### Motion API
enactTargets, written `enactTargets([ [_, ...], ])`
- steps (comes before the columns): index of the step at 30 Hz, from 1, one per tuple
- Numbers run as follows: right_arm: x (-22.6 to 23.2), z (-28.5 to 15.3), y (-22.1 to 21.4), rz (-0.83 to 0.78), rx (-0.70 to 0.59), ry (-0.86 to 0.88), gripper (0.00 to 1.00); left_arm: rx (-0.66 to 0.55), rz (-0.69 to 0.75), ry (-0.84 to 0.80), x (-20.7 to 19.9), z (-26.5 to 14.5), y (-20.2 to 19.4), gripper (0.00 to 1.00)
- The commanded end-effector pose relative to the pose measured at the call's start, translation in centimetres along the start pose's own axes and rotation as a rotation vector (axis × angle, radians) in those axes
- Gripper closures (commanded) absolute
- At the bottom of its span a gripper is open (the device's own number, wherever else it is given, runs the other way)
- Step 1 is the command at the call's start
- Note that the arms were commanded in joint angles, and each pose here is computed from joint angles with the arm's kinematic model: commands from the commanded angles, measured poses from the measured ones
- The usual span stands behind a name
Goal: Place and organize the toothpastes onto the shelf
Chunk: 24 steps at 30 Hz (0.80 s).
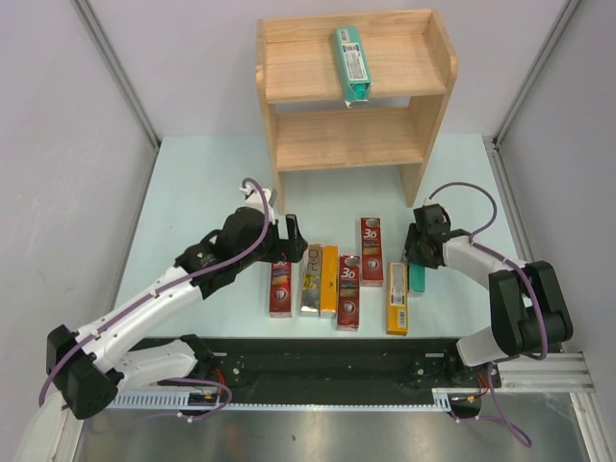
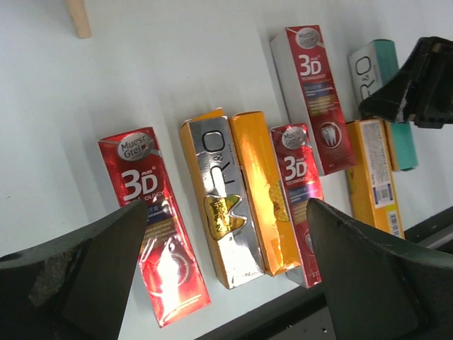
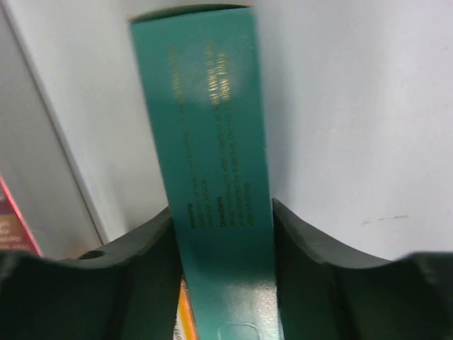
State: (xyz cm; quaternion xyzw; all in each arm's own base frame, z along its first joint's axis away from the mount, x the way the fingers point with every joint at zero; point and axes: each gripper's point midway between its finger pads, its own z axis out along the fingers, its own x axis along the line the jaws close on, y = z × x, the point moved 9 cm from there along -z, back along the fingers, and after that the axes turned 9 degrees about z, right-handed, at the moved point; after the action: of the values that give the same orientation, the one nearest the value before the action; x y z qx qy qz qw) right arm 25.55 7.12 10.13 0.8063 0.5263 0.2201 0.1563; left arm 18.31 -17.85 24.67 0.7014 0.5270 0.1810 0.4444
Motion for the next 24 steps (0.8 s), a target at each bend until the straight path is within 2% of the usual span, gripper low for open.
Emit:
enactTargets([
  [1, 1.6, -1.8, 1.1, 0.002, -0.043, 0.129, 0.55, -0.026, 0.018, -0.126, -1.2, 0.0, 0.5, 0.00],
  [3, 1.9, -2.9, 1.5, -0.004, -0.068, 0.182, 0.62, -0.036, 0.013, -0.168, -1.6, 0.4, 0.5, 0.00],
  [6, 2.6, -4.7, 1.8, -0.007, -0.073, 0.286, 0.66, -0.046, 0.003, -0.200, -2.0, 1.2, 0.5, 0.01],
  [9, 3.0, -6.2, 2.0, -0.013, -0.085, 0.352, 0.66, -0.030, 0.005, -0.259, -2.6, 1.8, 0.2, 0.01],
  [12, 3.9, -8.1, 2.2, -0.046, -0.091, 0.494, 0.66, -0.031, 0.008, -0.322, -3.3, 2.5, 0.3, 0.00],
  [16, 5.6, -11.1, 1.7, -0.106, -0.040, 0.762, 0.67, -0.059, 0.006, -0.403, -4.3, 3.6, 0.6, 0.00],
  [22, 7.0, -14.3, 0.9, -0.201, 0.050, 1.064, 0.66, -0.107, -0.018, -0.543, -4.9, 4.6, 1.3, 0.00],
  [23, 7.2, -14.6, 0.6, -0.225, 0.065, 1.102, 0.67, -0.182, -0.018, -0.601, -4.9, 4.5, 2.4, 0.01],
  [24, 7.4, -15.1, 0.4, -0.248, 0.091, 1.152, 0.67, -0.184, -0.034, -0.683, -5.2, 4.1, 2.5, 0.00],
])
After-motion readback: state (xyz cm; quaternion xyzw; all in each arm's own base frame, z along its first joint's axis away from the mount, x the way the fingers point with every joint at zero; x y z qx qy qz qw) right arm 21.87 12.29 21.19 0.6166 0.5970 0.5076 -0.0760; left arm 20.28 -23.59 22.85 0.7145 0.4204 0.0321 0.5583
